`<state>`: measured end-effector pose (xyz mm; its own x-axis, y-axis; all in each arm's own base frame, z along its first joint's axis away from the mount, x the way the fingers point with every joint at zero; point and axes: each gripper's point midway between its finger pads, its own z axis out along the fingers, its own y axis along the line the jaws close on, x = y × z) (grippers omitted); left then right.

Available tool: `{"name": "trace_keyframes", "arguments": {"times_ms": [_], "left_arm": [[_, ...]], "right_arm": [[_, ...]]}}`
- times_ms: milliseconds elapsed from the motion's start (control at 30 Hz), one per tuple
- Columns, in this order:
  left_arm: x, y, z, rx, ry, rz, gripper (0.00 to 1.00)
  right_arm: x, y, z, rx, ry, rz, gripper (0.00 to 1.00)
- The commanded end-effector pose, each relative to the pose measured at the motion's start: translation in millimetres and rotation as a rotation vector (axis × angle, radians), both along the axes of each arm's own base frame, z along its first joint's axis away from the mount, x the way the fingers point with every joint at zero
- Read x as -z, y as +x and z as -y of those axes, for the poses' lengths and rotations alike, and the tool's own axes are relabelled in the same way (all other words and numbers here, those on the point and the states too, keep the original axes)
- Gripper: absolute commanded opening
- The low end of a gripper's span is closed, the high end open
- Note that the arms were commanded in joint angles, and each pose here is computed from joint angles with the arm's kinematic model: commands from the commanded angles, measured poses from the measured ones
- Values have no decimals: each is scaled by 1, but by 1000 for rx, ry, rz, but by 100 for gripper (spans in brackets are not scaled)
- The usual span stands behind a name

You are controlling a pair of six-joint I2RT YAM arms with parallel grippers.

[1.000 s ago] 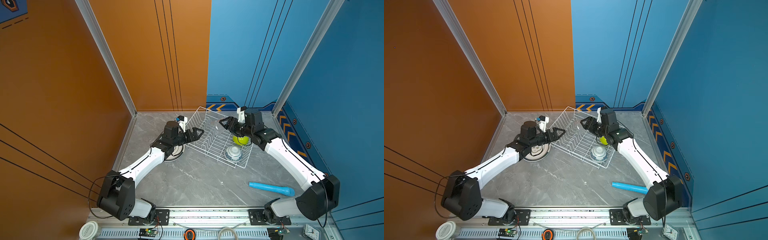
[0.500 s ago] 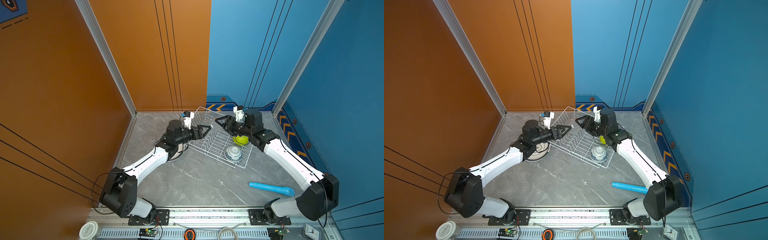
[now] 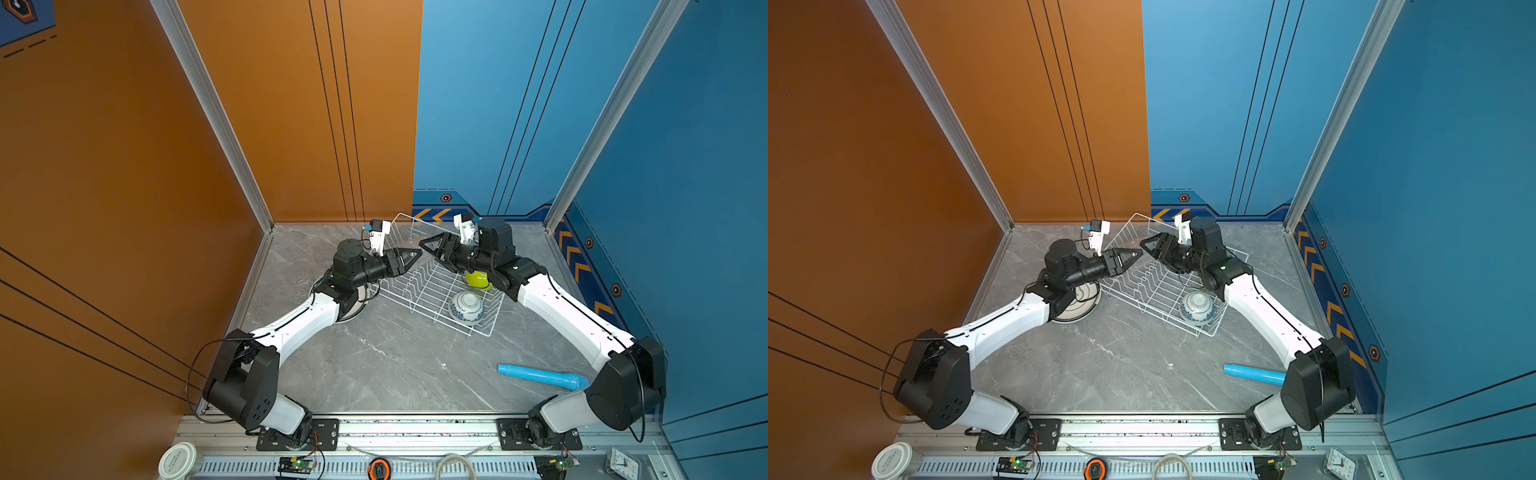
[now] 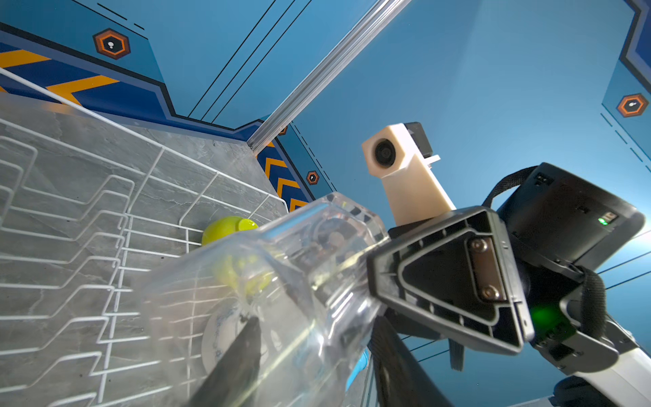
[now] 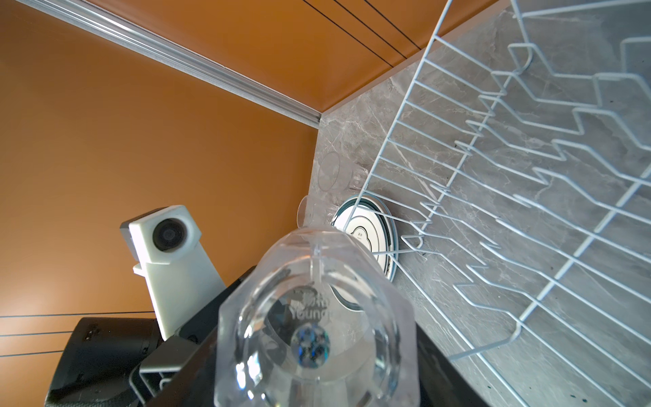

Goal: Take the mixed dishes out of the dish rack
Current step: 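Close the left gripper on the glass and open the right gripper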

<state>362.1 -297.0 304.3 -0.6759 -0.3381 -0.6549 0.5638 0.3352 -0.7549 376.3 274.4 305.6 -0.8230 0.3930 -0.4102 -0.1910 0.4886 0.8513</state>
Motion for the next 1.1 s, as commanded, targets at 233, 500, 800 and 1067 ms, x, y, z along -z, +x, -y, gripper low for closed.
{"name": "trace_keyframes", "arguments": {"times_ms": [233, 500, 800, 1067], "left_arm": [[-25, 2, 0, 9, -51, 65, 13], [-19, 9, -9, -30, -53, 37, 1], [-10, 20, -26, -80, -72, -27, 0], [-2, 25, -31, -98, -49, -61, 0]], "right_arm": [[-3, -6, -22, -82, 70, -10, 41], [-8, -8, -19, -70, 56, 11, 48], [-8, -5, -6, -19, 41, 17, 74], [-5, -4, 5, 17, 2, 31, 96]]}}
